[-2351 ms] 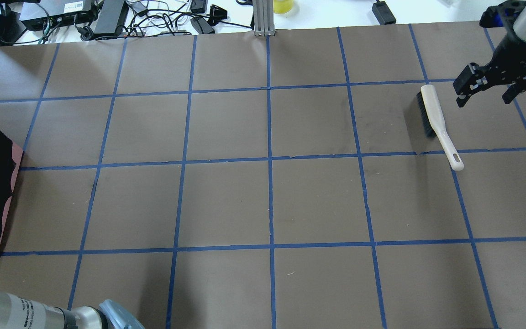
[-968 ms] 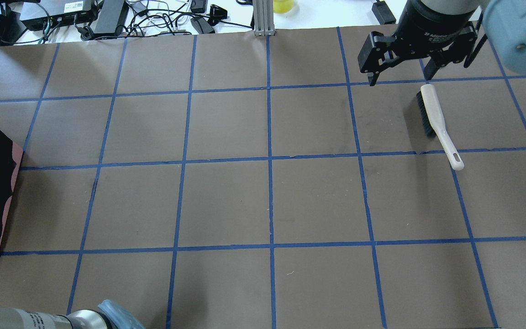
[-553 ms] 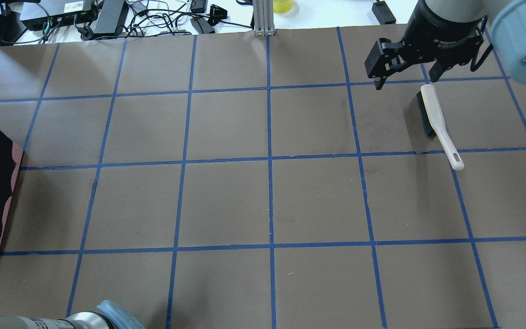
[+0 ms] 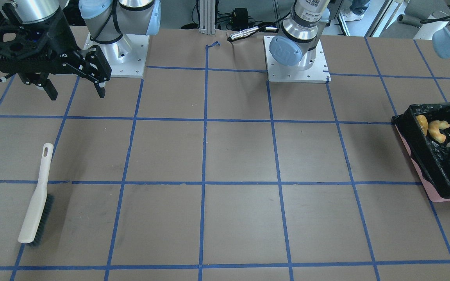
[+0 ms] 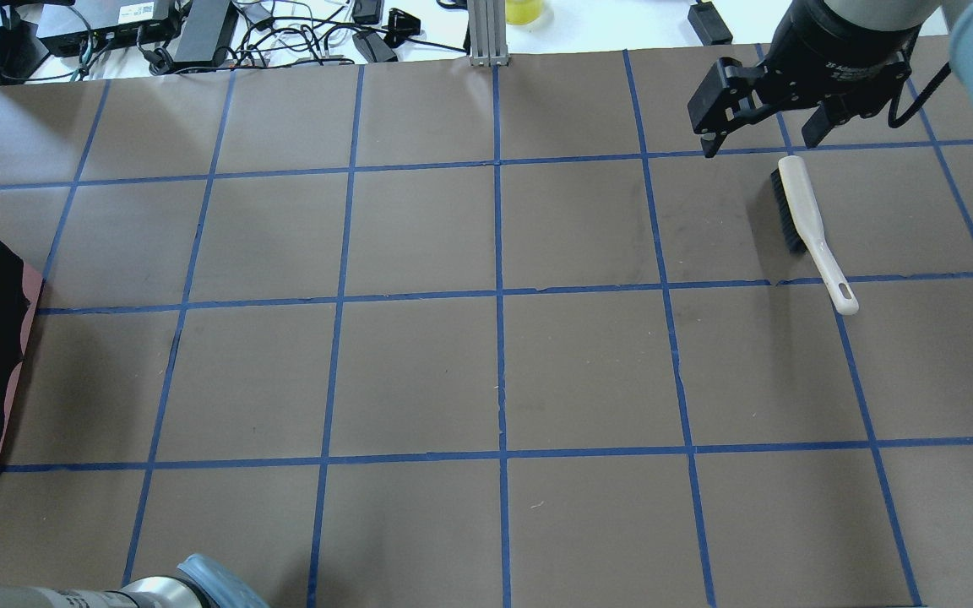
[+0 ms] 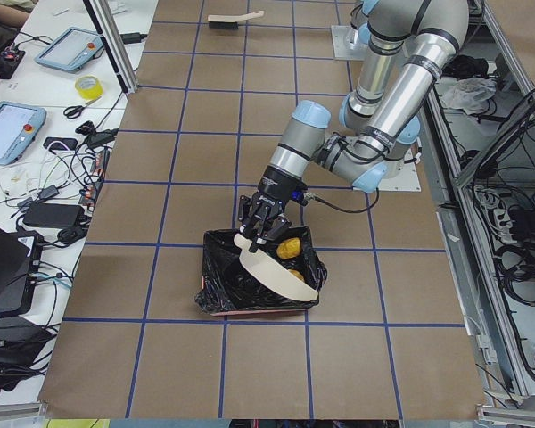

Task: Sweep and dump trash into bin
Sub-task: 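Hold the emptied dustpan raised with the left gripper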

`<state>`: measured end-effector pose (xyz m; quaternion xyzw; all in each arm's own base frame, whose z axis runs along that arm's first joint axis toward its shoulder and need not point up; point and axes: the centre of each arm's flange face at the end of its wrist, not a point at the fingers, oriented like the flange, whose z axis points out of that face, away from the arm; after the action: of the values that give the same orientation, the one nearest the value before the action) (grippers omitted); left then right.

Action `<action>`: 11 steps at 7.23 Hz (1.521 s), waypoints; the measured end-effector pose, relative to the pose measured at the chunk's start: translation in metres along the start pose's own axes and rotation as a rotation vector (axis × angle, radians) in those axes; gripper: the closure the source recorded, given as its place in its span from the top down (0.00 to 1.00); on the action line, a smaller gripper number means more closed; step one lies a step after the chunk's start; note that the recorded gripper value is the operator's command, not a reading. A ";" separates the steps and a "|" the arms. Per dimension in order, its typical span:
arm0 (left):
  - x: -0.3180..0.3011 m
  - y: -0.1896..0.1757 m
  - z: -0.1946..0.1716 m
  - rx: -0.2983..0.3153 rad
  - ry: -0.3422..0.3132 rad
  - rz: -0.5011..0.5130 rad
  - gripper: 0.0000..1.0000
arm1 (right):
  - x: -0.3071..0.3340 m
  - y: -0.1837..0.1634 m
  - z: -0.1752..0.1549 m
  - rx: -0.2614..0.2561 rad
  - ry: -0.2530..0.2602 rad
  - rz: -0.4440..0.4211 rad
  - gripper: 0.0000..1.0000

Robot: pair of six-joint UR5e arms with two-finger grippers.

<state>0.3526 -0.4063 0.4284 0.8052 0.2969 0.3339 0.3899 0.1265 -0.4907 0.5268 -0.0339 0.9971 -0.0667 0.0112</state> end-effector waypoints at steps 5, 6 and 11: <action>-0.001 -0.024 -0.029 -0.084 0.056 -0.015 0.00 | -0.001 0.000 -0.001 0.003 -0.002 0.003 1.00; 0.000 -0.023 -0.035 -0.118 0.073 -0.030 0.00 | 0.000 0.000 -0.001 0.003 -0.002 0.003 1.00; 0.004 -0.012 -0.033 -0.026 0.062 -0.035 0.00 | 0.000 0.000 0.000 0.001 -0.001 0.003 1.00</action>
<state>0.3270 -0.3828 0.4354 0.7840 0.3186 0.3556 0.3967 0.1269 -0.4905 0.5269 -0.0324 0.9972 -0.0670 0.0121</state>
